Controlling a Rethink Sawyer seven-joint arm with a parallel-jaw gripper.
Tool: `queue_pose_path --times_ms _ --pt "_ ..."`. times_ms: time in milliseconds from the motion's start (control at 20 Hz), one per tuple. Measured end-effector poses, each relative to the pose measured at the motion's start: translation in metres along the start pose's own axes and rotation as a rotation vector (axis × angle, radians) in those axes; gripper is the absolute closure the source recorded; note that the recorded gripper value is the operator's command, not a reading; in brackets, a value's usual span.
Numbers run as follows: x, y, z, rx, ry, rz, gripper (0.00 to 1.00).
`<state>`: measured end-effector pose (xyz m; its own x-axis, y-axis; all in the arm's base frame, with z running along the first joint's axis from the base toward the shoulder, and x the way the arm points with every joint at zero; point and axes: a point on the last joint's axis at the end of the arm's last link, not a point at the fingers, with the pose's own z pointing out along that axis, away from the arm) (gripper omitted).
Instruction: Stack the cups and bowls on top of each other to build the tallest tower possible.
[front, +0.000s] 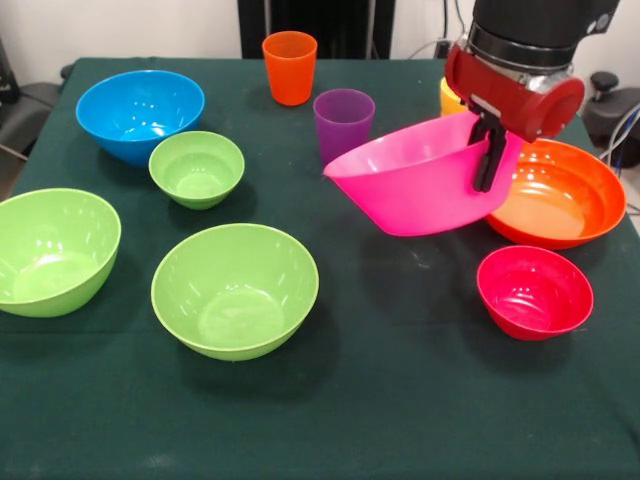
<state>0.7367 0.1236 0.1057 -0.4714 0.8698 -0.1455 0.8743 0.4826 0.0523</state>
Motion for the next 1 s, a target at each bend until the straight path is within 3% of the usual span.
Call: queue_pose_path --times_ms 350,500,750,1000 --pt "-0.001 0.022 0.009 -0.020 -0.013 -0.027 1.00" --pt "-0.001 0.040 0.015 -0.034 -0.017 -0.049 1.00" --pt "0.000 0.070 0.030 -0.031 0.006 -0.091 1.00" --pt "-0.007 0.087 0.042 -0.017 0.033 -0.113 1.00"
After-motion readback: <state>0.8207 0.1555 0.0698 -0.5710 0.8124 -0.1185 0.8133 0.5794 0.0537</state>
